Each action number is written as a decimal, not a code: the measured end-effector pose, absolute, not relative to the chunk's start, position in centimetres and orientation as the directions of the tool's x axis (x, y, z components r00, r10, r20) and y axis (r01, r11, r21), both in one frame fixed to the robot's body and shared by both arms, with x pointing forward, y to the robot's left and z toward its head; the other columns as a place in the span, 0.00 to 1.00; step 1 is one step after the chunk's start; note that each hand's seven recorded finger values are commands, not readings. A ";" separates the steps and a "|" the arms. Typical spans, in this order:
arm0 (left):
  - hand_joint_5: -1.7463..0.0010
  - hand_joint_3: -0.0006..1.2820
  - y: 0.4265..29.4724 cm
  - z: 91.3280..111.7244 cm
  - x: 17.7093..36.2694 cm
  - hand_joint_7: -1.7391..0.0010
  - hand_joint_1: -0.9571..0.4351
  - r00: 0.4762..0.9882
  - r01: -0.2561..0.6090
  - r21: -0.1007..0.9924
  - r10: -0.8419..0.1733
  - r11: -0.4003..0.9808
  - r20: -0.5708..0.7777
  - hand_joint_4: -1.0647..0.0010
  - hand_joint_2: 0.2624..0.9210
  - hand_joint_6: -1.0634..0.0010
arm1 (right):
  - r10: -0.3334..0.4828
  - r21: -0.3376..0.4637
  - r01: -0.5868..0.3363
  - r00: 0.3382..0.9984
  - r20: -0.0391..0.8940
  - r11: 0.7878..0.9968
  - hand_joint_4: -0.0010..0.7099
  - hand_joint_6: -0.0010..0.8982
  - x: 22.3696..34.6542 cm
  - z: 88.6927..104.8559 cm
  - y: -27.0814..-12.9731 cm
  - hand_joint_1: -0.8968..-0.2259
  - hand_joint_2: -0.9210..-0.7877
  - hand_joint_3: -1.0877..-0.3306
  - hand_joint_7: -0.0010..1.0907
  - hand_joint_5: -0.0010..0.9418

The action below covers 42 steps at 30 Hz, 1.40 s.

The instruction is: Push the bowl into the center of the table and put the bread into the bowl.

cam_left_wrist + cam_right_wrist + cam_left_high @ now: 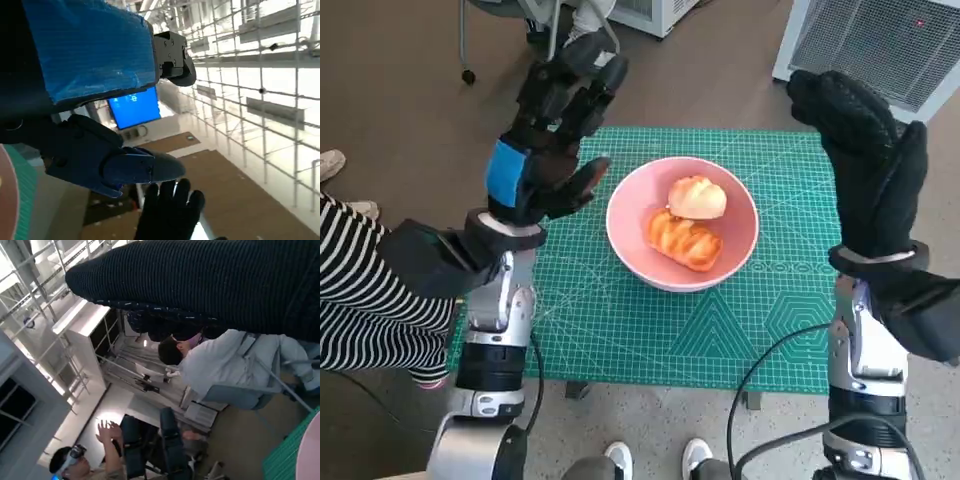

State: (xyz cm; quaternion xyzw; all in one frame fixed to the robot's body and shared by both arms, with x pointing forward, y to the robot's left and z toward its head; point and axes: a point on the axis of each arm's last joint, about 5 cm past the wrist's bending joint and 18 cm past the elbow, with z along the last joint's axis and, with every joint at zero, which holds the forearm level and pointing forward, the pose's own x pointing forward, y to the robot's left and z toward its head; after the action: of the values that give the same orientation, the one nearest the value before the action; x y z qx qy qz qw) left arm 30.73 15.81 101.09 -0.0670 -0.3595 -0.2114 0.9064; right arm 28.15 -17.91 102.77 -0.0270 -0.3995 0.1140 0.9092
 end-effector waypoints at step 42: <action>0.99 0.29 14.9 100.7 30.6 0.70 0.22 0.621 0.475 0.007 -0.341 0.880 0.706 0.81 1.00 1.00 | 0.210 -0.142 -0.155 0.671 0.711 0.978 0.28 0.05 28.3 103.4 -17.7 0.18 0.00 0.48 0.52 0.00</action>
State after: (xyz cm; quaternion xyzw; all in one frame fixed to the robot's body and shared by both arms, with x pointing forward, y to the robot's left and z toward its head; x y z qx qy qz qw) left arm 30.59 14.88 100.73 -0.0905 -0.3711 -0.2279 0.8956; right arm 28.26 -17.65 103.40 -0.0346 -0.3932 0.0999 0.9133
